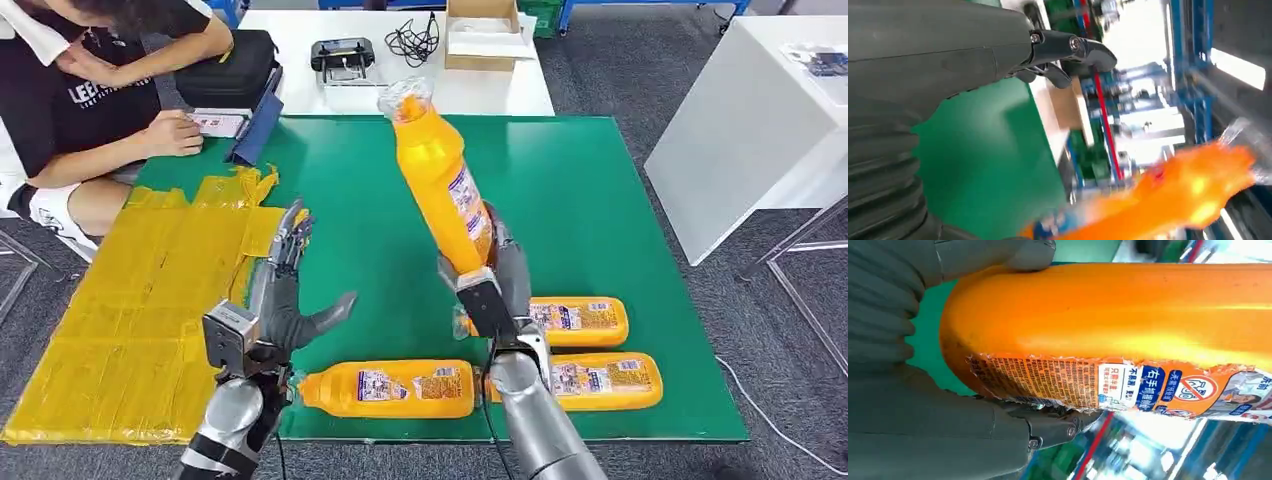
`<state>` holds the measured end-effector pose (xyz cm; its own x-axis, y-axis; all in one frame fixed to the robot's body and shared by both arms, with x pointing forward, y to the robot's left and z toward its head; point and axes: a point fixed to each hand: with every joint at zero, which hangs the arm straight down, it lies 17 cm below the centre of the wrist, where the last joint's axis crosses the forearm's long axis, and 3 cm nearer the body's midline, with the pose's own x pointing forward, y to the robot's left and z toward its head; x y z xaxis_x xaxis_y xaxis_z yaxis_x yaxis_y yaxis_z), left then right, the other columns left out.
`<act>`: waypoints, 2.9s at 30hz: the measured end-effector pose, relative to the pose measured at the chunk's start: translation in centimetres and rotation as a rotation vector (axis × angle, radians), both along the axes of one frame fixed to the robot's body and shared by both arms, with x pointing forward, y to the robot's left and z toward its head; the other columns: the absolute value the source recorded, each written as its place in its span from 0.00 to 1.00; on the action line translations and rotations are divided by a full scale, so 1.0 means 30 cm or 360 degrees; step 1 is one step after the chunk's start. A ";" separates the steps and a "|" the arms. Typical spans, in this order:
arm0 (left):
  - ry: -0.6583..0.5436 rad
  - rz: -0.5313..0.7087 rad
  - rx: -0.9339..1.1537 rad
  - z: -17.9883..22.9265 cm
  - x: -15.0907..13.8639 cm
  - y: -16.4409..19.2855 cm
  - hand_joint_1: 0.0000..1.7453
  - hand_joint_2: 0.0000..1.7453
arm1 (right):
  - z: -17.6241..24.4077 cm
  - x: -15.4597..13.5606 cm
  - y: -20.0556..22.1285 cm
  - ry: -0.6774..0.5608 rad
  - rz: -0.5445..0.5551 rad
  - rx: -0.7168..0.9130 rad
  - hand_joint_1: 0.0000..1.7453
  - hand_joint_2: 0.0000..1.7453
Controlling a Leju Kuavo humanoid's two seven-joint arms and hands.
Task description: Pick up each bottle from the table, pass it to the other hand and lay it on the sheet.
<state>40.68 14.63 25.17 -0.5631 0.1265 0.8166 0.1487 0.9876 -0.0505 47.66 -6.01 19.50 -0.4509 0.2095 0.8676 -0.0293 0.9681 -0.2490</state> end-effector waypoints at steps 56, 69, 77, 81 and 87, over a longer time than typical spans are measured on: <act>-0.0236 0.1177 0.1625 0.016 0.233 0.169 1.00 1.00 | 0.123 -0.496 -0.037 -0.0467 0.0102 -0.0364 0.00 0.00; 0.0283 0.1376 0.2398 -0.294 0.429 0.503 1.00 1.00 | 0.108 -0.553 -0.079 -0.0409 0.0249 -0.0361 0.00 1.00; 0.0521 0.1405 0.2592 -0.419 0.454 0.655 1.00 1.00 | 0.064 -0.579 -0.048 -0.0405 0.0349 -0.0495 0.00 1.00; 0.0680 0.1386 0.2680 -0.493 0.451 0.752 1.00 1.00 | -0.005 -0.575 -0.028 -0.0353 0.0360 -0.0673 0.00 1.00; 0.0774 0.1259 0.2751 -0.610 0.423 0.773 0.00 1.00 | -0.094 -0.538 -0.015 -0.0233 0.0362 -0.0779 0.00 1.00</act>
<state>53.36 37.82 6.85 0.1897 -0.9695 -0.1550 -0.0037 -0.1586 0.9873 31.51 -6.46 16.68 -0.6403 0.4556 0.6184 -0.1551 0.7119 -0.6850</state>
